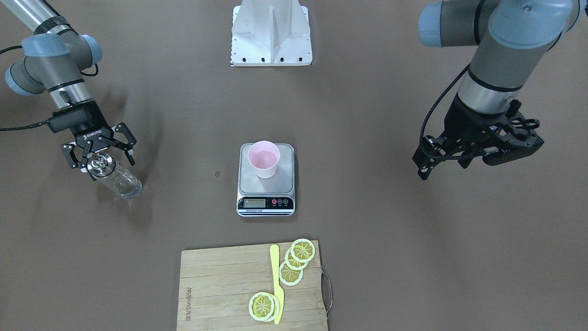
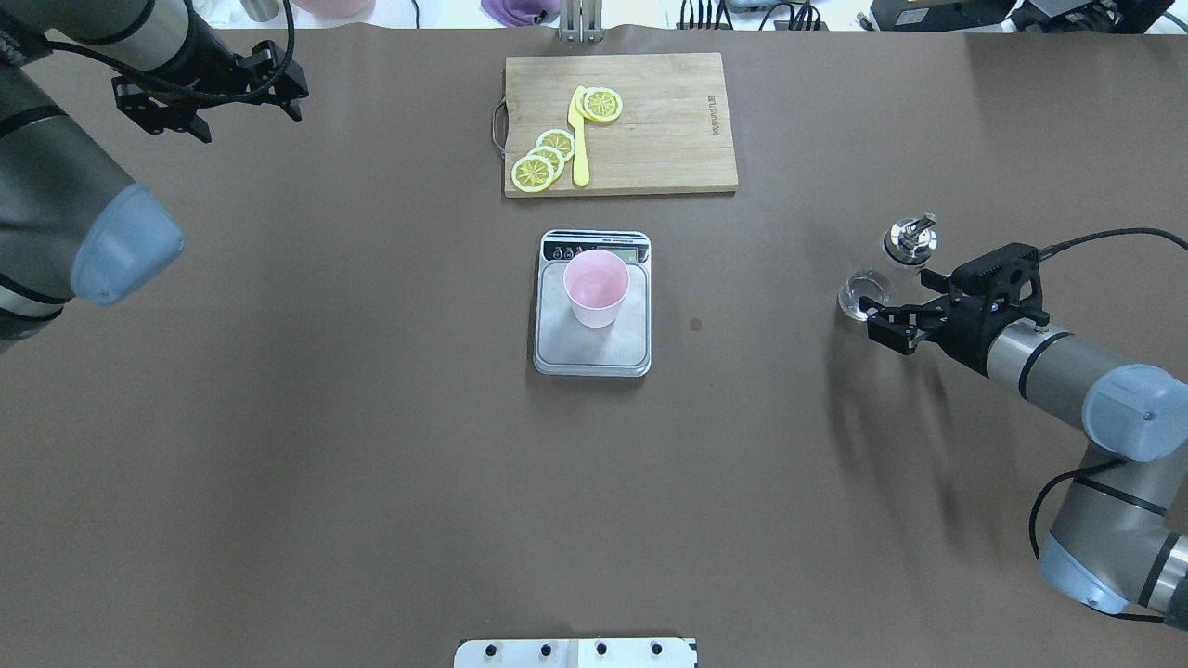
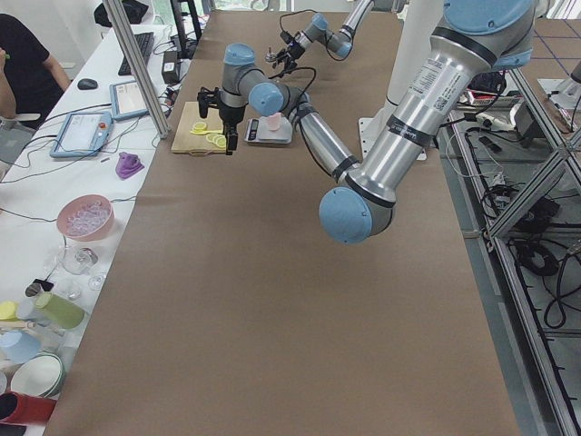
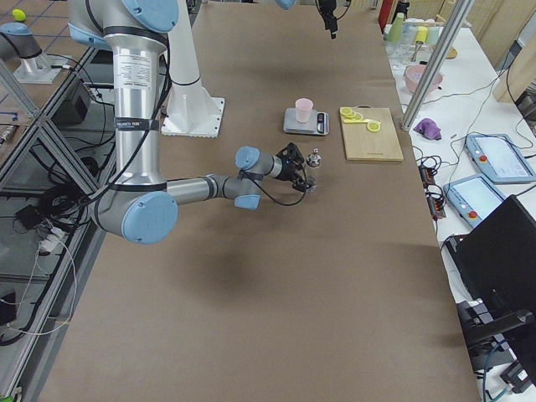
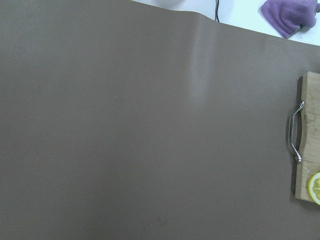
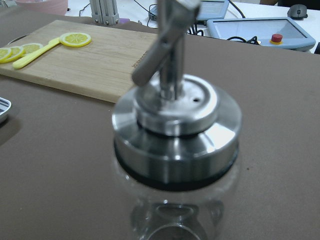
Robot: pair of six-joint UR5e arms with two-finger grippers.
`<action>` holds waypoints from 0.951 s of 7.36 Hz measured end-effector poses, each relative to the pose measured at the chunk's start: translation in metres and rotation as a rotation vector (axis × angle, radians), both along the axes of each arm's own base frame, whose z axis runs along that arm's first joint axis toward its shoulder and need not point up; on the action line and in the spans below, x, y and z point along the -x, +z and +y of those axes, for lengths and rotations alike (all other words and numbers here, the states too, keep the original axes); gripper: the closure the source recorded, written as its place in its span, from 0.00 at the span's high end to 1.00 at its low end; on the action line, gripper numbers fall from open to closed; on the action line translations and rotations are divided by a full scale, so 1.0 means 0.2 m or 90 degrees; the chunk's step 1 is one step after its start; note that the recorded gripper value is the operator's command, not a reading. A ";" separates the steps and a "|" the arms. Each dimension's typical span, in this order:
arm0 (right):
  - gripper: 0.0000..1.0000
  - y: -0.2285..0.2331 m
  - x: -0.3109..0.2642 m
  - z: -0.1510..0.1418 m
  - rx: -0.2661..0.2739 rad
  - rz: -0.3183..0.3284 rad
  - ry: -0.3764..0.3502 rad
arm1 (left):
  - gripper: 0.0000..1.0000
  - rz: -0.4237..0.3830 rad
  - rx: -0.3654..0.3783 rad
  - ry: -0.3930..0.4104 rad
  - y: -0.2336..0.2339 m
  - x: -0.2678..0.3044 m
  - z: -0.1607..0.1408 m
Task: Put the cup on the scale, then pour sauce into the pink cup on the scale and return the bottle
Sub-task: 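Close the right gripper around the glass sauce bottle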
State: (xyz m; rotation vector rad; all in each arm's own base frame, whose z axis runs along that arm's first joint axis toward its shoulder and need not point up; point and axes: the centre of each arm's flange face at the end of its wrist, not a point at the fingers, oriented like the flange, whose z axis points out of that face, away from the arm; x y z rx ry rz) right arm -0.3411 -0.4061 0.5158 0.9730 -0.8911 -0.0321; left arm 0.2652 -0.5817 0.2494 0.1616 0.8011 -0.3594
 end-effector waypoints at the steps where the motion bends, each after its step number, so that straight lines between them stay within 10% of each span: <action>1: 0.98 0.01 0.01 0.00 -0.007 0.000 0.005 | 0.98 -0.001 0.001 0.000 0.00 0.00 0.00; 7: 0.94 -0.05 0.12 0.02 -0.035 0.005 0.011 | 0.98 -0.004 0.007 0.001 0.03 -0.02 -0.02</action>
